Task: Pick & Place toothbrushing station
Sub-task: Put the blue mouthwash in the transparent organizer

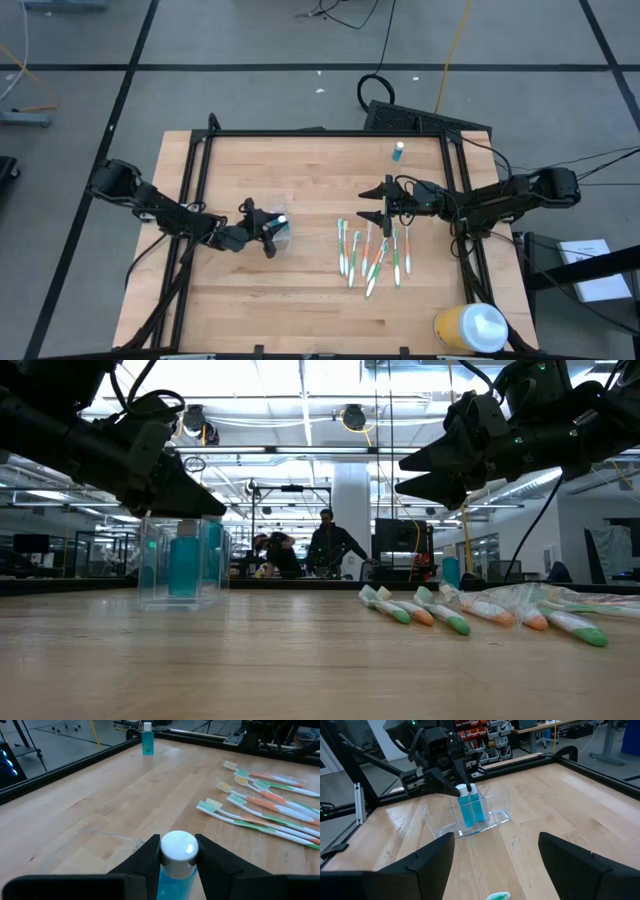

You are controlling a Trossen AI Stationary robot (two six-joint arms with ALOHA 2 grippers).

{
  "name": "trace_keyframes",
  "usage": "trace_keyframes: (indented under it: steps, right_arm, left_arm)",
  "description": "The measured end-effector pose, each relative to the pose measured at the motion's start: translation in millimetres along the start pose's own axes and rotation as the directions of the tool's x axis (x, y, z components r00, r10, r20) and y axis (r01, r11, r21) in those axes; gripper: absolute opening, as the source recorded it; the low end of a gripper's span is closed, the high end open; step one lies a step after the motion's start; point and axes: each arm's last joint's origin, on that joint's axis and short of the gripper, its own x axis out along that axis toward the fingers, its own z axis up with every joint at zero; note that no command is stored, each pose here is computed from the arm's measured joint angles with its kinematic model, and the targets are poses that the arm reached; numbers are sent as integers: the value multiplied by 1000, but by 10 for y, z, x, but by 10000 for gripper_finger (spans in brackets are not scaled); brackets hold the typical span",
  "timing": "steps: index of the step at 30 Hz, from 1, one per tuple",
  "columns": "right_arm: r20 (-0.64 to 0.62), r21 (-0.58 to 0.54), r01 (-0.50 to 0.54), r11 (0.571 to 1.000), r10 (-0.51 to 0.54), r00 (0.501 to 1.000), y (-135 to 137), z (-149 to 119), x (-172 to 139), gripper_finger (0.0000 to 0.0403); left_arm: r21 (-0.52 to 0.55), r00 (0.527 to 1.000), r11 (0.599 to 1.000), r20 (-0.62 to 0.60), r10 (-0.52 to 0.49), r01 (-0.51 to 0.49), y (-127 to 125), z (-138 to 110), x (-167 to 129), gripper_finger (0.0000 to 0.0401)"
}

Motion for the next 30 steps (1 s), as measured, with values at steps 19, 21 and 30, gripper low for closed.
trace_keyframes:
  steps: [19,21,30]
  right_arm:
    - [0,0,0,1000,0,1000,0,0,0,279]
    - [-1,0,0,1000,0,1000,0,-1,0,279]
    - [-2,-4,-1,1000,1,1000,0,-2,0,279]
  left_arm:
    - [-7,1000,1000,3,-9,9,-15,22,5,195]
    - [-12,1000,1000,17,-21,21,-25,41,6,197]
    - [39,990,994,93,-104,101,-108,225,-5,195]
